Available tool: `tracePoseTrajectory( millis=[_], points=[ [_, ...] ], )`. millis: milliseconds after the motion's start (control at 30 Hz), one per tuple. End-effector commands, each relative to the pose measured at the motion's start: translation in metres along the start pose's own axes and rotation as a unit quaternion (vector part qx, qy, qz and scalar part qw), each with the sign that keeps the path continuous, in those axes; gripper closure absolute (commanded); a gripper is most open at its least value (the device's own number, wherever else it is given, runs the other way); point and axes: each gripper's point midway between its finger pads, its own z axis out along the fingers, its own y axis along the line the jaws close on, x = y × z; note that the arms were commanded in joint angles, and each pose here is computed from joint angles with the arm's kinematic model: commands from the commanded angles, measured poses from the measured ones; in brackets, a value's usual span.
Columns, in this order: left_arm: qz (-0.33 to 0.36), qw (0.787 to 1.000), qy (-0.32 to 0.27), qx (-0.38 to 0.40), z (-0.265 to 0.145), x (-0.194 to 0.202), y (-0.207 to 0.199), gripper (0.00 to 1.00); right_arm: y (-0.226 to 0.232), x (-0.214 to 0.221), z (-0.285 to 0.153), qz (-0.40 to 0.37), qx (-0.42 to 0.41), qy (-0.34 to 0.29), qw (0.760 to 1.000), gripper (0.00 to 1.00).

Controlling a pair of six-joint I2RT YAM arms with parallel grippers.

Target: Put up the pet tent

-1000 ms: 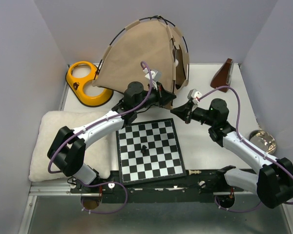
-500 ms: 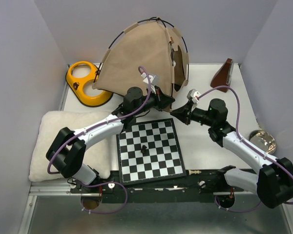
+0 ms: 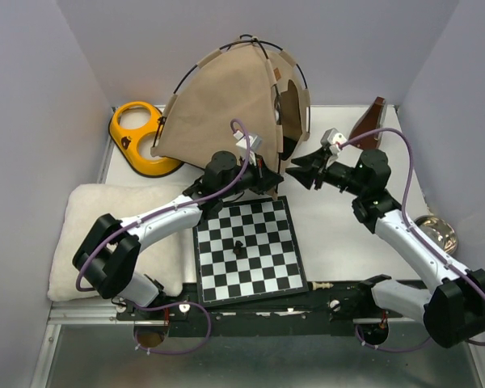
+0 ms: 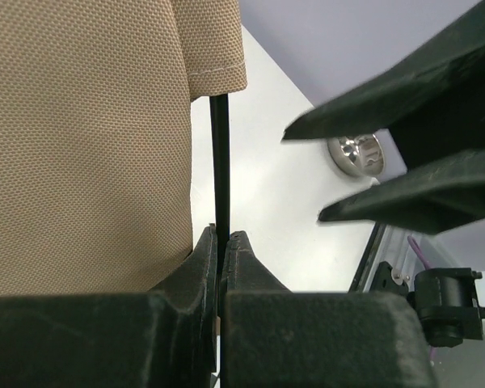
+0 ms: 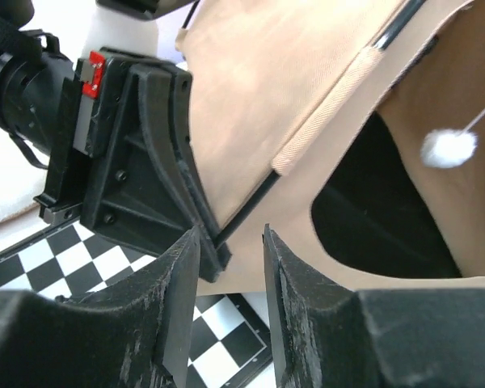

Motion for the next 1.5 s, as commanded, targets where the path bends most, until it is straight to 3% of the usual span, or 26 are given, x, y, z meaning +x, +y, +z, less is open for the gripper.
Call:
tracePoseTrajectory(
  millis=[0, 233, 400, 600, 733, 800, 900, 933, 1033, 1367, 1433, 1467],
  points=[
    [0.008, 1.000, -0.015, 0.021, -0.005, -0.020, -0.016, 1.00, 0.009, 0.001, -0.011, -0.014, -0.045, 0.022, 0.999, 0.55],
    [0.005, 0.999, -0.025, 0.027, 0.002, -0.031, -0.021, 1.00, 0.033, 0.036, -0.024, 0.071, -0.065, 0.060, 0.993, 0.52],
    [0.003, 0.999, -0.024, 0.029, 0.003, -0.031, -0.021, 1.00, 0.032, 0.045, -0.016, 0.083, -0.060, 0.071, 0.992, 0.51],
    [0.027, 0.999, 0.002, 0.031, -0.015, -0.031, -0.024, 1.00, -0.031, 0.009, -0.019, 0.034, -0.006, 0.053, 0.998, 0.42],
    [0.041, 0.998, 0.020, 0.044, -0.038, -0.028, -0.029, 1.00, -0.122, -0.033, -0.027, 0.022, 0.041, 0.039, 0.998, 0.30],
    [0.047, 0.997, 0.029, 0.054, -0.045, -0.024, -0.032, 1.00, -0.164, -0.038, -0.020, 0.021, 0.058, 0.057, 0.996, 0.17],
    [0.054, 0.996, 0.039, 0.066, -0.054, -0.021, -0.038, 1.00, -0.210, -0.040, 0.007, 0.023, 0.051, 0.074, 0.996, 0.10],
    [0.054, 0.995, 0.042, 0.069, -0.057, -0.020, -0.039, 1.00, -0.229, -0.024, 0.018, 0.049, 0.055, 0.084, 0.994, 0.09],
    [0.051, 0.995, 0.050, 0.064, -0.067, -0.017, -0.035, 1.00, -0.261, -0.031, 0.042, 0.042, 0.057, 0.081, 0.994, 0.09],
    [0.050, 0.995, 0.052, 0.065, -0.082, -0.017, -0.035, 1.00, -0.274, 0.014, 0.092, 0.029, 0.053, 0.099, 0.993, 0.09],
    [0.050, 0.995, 0.054, 0.065, -0.082, -0.016, -0.034, 1.00, -0.272, 0.014, 0.099, 0.034, 0.040, 0.091, 0.994, 0.17],
    [0.050, 0.995, 0.056, 0.062, -0.083, -0.016, -0.033, 1.00, -0.270, 0.012, 0.102, 0.037, 0.029, 0.086, 0.995, 0.28]
  ],
)
